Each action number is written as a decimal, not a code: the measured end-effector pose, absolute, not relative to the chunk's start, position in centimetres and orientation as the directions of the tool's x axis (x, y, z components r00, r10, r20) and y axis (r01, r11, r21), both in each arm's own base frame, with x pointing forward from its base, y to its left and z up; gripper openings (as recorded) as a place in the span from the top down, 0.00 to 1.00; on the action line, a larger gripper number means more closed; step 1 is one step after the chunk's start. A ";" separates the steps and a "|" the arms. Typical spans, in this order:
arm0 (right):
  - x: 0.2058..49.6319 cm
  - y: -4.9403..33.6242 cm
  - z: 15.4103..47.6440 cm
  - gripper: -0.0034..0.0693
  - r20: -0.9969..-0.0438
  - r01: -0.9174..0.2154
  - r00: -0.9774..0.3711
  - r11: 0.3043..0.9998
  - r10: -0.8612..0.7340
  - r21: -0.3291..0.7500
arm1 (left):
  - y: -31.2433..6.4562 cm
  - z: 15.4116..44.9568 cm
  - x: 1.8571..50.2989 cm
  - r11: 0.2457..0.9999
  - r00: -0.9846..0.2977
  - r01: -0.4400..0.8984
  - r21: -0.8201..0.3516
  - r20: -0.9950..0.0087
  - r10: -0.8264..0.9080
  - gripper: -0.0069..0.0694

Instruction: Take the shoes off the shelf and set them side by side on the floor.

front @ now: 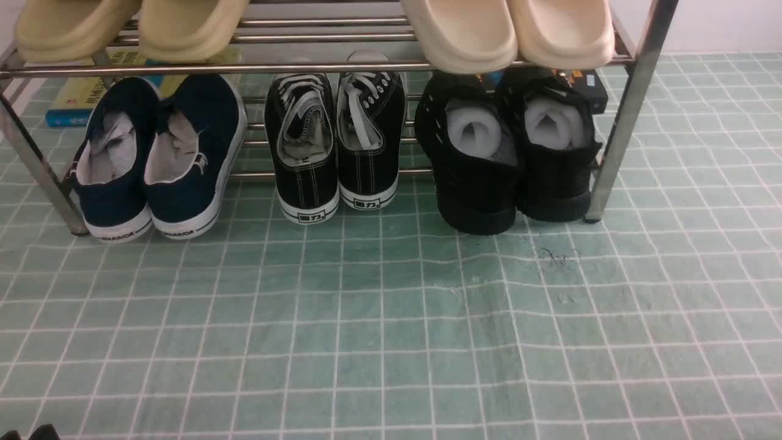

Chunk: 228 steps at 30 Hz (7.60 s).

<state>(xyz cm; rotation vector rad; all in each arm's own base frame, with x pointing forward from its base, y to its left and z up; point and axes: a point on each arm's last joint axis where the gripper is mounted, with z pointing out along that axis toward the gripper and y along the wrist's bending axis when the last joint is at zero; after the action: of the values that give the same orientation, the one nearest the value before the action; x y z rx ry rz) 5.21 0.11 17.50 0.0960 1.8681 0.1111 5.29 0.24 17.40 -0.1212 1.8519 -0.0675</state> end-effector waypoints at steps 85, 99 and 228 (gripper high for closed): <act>10.3 1.9 29.6 0.97 -0.619 0.030 -0.759 0.961 0.202 0.276 | 0.2 17.4 5.3 0.993 -0.277 -0.049 -0.109 -0.954 -0.118 0.59; 19.7 9.3 29.7 0.76 -0.459 -0.439 -0.867 0.734 -0.194 0.518 | 0.2 17.4 5.3 0.993 -0.277 -0.049 -0.109 -0.954 -0.118 0.59; 21.6 29.6 29.7 0.93 -0.396 -0.538 -0.758 0.840 -0.519 -0.070 | 0.2 17.4 5.3 0.993 -0.277 -0.049 -0.109 -0.954 -0.118 0.59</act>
<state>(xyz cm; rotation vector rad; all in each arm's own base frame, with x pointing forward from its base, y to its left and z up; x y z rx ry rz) 21.65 29.64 29.75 -0.7866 2.6137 0.0668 5.29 0.24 17.40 -0.1212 1.8519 -0.0675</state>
